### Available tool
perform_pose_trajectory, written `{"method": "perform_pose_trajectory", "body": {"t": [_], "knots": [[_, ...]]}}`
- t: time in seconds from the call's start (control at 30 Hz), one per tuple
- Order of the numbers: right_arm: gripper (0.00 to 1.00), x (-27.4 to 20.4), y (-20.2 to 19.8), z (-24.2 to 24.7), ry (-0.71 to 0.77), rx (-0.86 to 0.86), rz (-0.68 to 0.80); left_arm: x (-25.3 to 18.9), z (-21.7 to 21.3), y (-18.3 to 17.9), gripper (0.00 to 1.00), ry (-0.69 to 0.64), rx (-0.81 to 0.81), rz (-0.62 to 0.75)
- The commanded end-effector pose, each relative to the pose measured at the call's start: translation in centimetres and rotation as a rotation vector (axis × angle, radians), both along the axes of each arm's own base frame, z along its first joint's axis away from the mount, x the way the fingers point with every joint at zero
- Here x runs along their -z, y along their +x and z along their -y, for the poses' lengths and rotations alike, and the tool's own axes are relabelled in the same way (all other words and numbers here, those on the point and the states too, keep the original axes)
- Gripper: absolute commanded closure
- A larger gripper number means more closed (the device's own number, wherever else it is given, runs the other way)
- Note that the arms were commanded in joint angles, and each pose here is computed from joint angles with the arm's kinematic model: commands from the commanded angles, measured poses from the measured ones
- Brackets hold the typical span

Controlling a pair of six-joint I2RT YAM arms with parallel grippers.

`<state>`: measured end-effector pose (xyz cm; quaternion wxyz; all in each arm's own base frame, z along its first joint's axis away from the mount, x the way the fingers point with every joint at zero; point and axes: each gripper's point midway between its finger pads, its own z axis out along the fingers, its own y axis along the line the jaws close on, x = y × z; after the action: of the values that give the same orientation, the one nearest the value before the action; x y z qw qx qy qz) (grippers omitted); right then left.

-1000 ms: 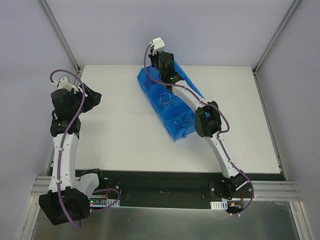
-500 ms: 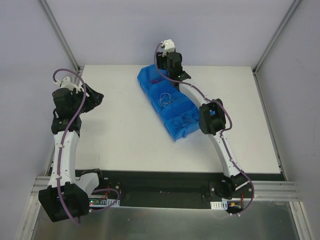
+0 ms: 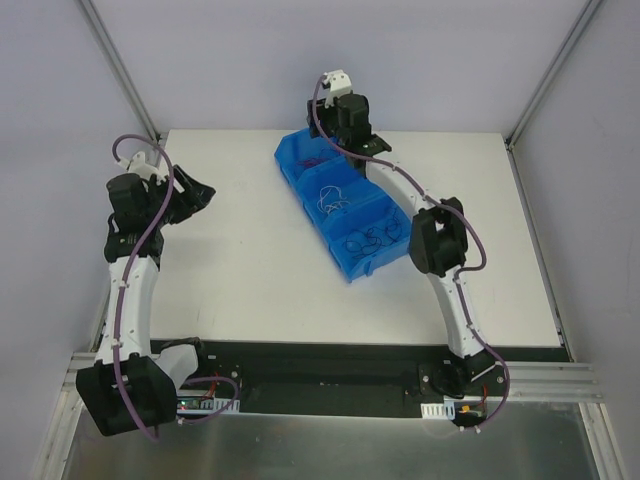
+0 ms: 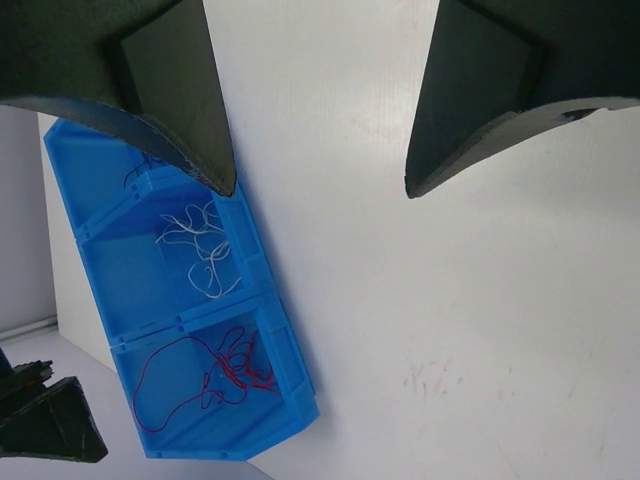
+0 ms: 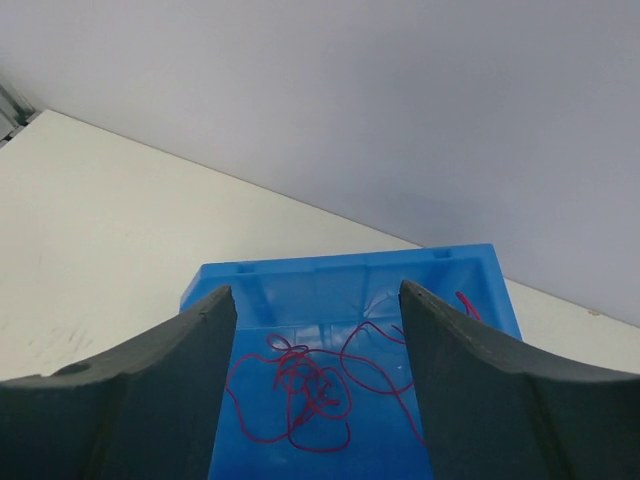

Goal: Untangle the cables

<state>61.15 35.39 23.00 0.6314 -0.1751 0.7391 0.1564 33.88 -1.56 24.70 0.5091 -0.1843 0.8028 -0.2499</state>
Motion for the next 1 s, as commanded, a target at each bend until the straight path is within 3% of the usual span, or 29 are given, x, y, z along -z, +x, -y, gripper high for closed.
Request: {"method": "perform_pose_trajectory", "body": {"t": [0.0,0.07,0.2,0.33,0.5,0.77,0.97], "knots": [[0.26,-8.0,-4.0,-1.5,0.148,-0.098,-0.011,0.0,1.7,1.0,0.3,-0.093,0.109,-0.003],[0.17,-9.8,-6.6,-2.8,0.209,-0.168,-0.076,0.9,3.2,1.4,0.2,-0.168,0.196,-0.055],[0.01,-10.9,-11.7,-2.2,0.191,-0.174,-0.164,2.2,6.0,1.5,0.14,-0.233,0.31,-0.124],[0.04,-8.5,-18.0,1.0,0.124,-0.175,-0.246,1.3,9.8,0.1,0.06,-0.17,0.426,-0.094],[0.04,-5.9,-24.8,9.9,0.074,0.037,-0.278,-0.7,12.3,-1.7,0.04,-0.078,0.489,0.003],[0.04,0.0,-35.7,16.3,-0.092,0.133,-0.278,-6.3,15.0,-5.8,0.04,0.071,0.589,0.338],[0.04,-2.3,-40.8,21.8,0.007,0.149,-0.19,-9.5,16.9,-11.2,0.01,0.209,0.716,0.597]]}}
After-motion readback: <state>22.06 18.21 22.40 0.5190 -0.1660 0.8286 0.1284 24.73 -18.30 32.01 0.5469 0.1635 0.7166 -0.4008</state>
